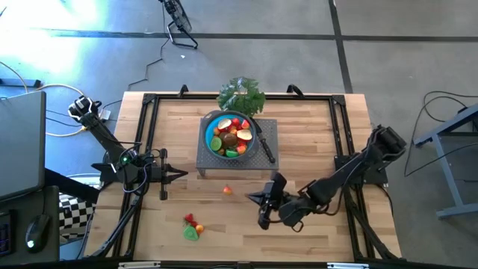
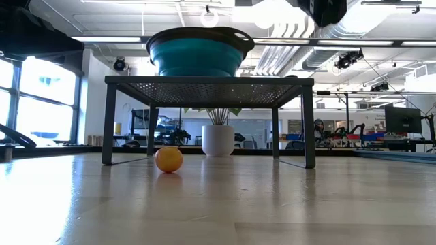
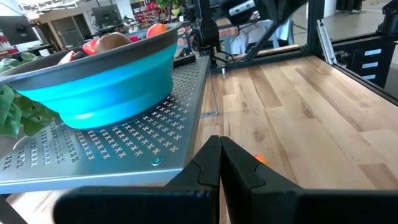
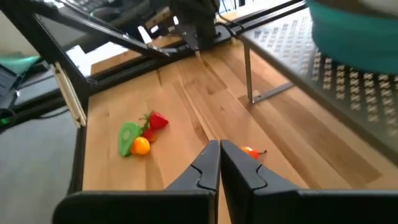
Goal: Pick & Place Fruit
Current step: Put the pear into the blue strainer bowl on the shelf
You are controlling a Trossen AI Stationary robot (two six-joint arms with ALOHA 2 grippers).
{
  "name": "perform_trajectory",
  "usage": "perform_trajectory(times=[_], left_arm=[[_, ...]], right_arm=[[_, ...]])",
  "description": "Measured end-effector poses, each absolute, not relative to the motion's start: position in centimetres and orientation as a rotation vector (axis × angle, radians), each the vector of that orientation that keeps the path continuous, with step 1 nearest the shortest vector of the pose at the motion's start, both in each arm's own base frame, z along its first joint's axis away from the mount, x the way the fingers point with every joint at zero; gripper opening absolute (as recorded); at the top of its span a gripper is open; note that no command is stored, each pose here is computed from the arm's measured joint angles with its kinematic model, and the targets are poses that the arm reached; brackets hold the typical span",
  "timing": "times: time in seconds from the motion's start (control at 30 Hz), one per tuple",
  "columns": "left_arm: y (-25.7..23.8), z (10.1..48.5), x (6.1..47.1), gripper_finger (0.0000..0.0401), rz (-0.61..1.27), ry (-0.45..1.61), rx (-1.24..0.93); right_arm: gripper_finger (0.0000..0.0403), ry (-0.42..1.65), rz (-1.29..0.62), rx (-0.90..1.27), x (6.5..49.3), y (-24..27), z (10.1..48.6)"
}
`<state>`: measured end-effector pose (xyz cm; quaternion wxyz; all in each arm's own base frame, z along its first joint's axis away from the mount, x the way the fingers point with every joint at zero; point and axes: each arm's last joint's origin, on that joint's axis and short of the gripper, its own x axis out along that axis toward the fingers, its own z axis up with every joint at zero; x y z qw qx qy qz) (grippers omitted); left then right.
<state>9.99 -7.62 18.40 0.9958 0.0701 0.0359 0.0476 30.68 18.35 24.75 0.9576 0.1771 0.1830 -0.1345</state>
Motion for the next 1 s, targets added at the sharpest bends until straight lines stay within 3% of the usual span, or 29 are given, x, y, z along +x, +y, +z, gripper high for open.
perform_trajectory(times=[0.5, 0.8, 1.0], left_arm=[[-7.6, 18.4, 10.0, 0.0000, 0.095, 0.072, 0.140], [-7.6, 18.4, 10.0, 0.0000, 0.095, 0.074, 0.143], [-7.6, 18.4, 10.0, 0.0000, 0.095, 0.074, 0.143]], right_arm=[[0.0004, 0.381, -0.248, 0.355, 32.7, 20.0, 20.8], [0.0004, 0.400, -0.187, 0.247, 32.8, 19.9, 20.9], [0.0004, 0.399, -0.134, 0.291, 32.8, 18.6, 19.3]])
